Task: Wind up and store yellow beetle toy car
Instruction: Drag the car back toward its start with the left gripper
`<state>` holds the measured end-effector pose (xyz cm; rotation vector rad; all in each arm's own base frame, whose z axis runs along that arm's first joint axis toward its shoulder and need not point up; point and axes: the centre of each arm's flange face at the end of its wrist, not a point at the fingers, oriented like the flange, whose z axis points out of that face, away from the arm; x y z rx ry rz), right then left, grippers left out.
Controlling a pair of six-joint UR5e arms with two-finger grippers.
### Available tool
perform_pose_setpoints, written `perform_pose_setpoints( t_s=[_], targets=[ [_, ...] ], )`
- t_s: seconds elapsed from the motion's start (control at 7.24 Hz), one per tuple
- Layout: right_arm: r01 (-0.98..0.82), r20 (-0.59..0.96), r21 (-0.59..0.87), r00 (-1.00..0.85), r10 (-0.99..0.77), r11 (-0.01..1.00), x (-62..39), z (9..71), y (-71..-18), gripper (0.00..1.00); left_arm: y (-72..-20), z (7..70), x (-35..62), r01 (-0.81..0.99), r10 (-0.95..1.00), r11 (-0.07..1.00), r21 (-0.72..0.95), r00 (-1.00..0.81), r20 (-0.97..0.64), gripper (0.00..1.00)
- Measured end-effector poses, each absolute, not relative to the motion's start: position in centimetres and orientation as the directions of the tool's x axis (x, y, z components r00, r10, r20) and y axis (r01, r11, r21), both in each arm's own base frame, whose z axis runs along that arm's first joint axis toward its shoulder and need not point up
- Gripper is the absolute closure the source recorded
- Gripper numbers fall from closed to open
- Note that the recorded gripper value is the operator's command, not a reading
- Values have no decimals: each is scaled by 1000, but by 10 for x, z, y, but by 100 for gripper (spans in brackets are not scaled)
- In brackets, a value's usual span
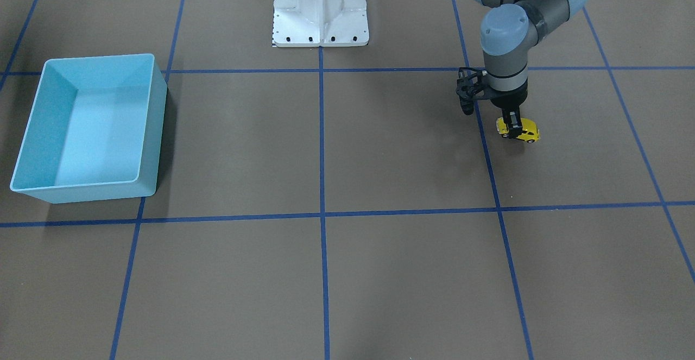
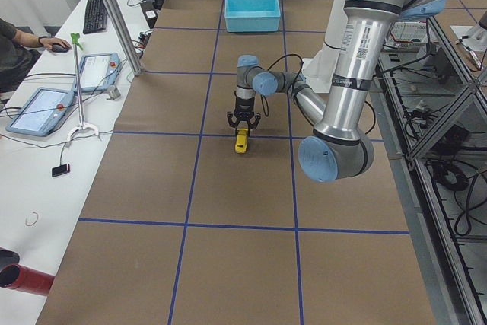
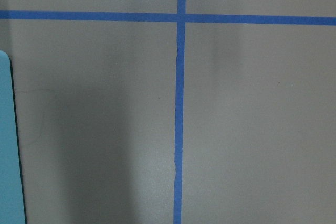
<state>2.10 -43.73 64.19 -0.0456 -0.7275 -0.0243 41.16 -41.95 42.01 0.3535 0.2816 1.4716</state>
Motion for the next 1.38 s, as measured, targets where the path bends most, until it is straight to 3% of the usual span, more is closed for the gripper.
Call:
perform_pose_setpoints(
  t_s=[1.38],
  targets=[
    [38,665,-34,747,-6,999,21,642,-437,0,-442,442,400,-916,995,101,388,99,-25,100]
  ],
)
